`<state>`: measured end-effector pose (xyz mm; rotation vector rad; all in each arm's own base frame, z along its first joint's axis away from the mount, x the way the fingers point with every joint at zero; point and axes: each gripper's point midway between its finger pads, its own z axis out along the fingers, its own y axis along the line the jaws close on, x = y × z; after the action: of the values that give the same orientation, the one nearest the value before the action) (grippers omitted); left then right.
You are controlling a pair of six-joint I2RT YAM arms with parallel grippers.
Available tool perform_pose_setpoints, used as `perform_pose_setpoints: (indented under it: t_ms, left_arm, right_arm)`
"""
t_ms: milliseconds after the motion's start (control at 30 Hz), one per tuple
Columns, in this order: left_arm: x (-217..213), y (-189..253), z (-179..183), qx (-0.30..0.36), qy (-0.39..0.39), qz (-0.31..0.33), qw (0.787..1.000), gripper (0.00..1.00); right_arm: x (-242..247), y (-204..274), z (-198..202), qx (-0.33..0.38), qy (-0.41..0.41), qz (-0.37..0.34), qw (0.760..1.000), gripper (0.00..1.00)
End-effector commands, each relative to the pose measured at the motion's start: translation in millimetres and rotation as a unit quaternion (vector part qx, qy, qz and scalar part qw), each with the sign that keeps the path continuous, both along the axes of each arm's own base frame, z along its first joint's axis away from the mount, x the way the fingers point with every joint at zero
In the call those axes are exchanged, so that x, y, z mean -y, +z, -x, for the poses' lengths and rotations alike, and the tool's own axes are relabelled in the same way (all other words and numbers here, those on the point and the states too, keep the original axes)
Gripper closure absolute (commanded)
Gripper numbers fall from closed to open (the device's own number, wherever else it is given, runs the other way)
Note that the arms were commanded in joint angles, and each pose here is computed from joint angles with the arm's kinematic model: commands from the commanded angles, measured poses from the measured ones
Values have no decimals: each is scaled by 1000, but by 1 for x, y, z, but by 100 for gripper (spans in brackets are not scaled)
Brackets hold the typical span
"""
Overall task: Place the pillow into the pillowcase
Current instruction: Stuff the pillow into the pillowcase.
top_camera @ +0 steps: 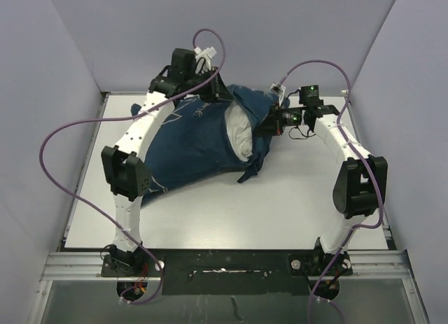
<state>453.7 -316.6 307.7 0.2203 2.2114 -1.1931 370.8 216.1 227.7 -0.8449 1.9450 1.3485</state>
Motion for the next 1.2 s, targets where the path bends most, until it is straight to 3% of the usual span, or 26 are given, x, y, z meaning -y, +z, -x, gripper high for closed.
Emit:
perform_pose_setpoints:
  t_ms: [0, 33, 100, 167, 200, 267, 333, 400, 533, 733, 900, 1033, 1167]
  left_arm:
    - [34, 12, -2, 44, -16, -3, 999, 69]
    - [28, 17, -1, 73, -4, -32, 997, 57]
    - [18, 24, 7, 119, -2, -57, 991, 47]
    - [17, 36, 20, 155, -14, -27, 987, 39]
    - [18, 41, 29, 172, -26, -3, 985, 40]
    - [25, 43, 45, 185, -46, 33, 981, 61]
    - [37, 21, 61, 153, -77, 32, 985, 76]
    - [52, -10, 73, 106, -103, 20, 989, 84]
    - [79, -71, 86, 49, -140, -7, 989, 86]
    - [90, -158, 63, -10, -128, -75, 989, 97]
    - [59, -240, 50, -103, -46, -163, 980, 99]
    - [54, -244, 35, -97, -7, -148, 984, 99]
    - [78, -219, 34, -60, -39, -76, 995, 93]
  right_arm:
    - [12, -14, -8, -13, -23, 10, 1000, 96]
    - [18, -18, -8, -17, -30, 11, 999, 96]
    - [27, -21, -6, -22, -39, 11, 999, 96]
    - [33, -26, -4, -29, -44, 11, 999, 96]
    - [34, -28, -3, -30, -44, 11, 998, 96]
    - [34, -30, -1, -32, -44, 9, 998, 95]
    - [34, -31, -1, -34, -42, 8, 998, 95]
    - [33, -30, -1, -37, -38, 4, 999, 95]
    - [29, -22, 4, -35, -19, -18, 999, 95]
    - [24, 8, 29, -5, 35, -75, 997, 94]
    - [25, 52, 58, 36, 90, -135, 986, 96]
    - [10, 79, 84, 47, 141, -176, 973, 98]
    - [-16, 92, 90, 43, 181, -172, 967, 97]
